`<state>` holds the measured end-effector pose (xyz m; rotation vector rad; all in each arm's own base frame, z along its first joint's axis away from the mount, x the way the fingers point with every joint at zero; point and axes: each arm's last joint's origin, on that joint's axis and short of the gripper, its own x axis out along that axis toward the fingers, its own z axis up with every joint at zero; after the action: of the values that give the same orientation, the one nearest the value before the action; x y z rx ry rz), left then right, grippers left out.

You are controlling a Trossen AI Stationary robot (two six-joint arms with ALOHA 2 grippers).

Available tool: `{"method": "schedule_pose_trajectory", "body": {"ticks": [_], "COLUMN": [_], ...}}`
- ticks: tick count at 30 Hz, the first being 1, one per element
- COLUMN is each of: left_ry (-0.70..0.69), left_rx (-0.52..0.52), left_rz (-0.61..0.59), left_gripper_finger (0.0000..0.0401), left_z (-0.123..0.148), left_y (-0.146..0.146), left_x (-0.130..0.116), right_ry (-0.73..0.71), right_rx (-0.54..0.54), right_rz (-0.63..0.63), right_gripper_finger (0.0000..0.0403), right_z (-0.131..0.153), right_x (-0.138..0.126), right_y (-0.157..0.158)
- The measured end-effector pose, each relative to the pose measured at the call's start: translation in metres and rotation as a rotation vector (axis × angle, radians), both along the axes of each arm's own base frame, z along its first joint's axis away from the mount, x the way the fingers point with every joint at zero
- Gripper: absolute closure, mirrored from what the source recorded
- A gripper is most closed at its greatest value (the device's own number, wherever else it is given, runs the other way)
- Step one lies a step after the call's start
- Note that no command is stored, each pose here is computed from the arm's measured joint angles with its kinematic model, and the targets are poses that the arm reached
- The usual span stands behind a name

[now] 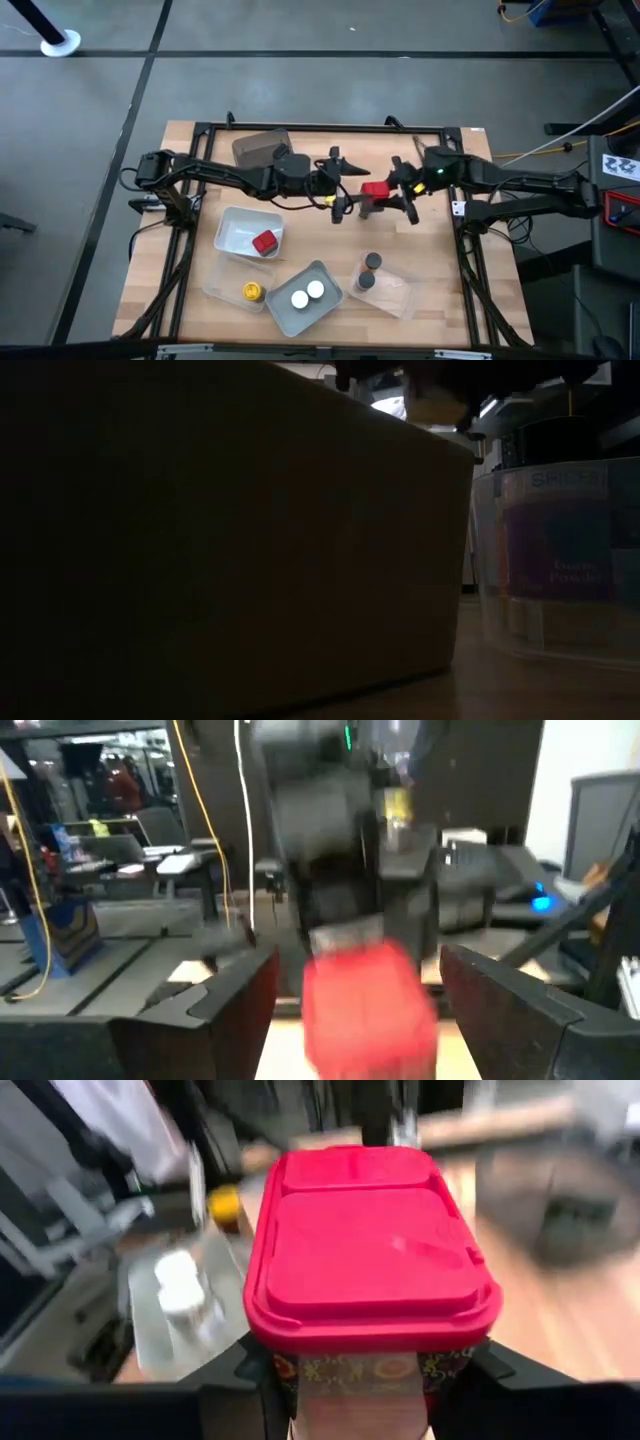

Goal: Sort spices by type
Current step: Put the red seasoning can into the white bin

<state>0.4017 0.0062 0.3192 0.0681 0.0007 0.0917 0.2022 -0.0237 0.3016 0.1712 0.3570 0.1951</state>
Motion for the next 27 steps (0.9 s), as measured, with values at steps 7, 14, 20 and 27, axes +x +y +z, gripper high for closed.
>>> {"method": "schedule_pose_trajectory", "body": {"ticks": [7,14,20,27], "left_ry": [0.041,0.119,0.17,0.22], "left_rx": [-0.069,-0.229,-0.349,-0.399], "left_rz": [0.011,0.028,0.038,0.021], "left_gripper_finger": [0.0135,0.0135,0.0135,0.0135], "left_z": [-0.005,-0.015,-0.035,-0.054], "left_y": [0.003,0.005,0.002,0.002], "left_x": [0.0,0.0,0.009,0.018], "right_ry": [0.203,0.339,0.384,0.429], "right_rx": [0.029,0.086,0.162,0.259], "right_rz": [-0.012,-0.04,-0.079,-0.08], "right_gripper_finger": [0.0236,0.0236,0.0238,0.0237], "right_z": [-0.019,-0.032,-0.038,-0.042], "right_x": [-0.005,-0.005,0.001,0.005], "right_y": [0.001,0.0,-0.001,0.0]}}
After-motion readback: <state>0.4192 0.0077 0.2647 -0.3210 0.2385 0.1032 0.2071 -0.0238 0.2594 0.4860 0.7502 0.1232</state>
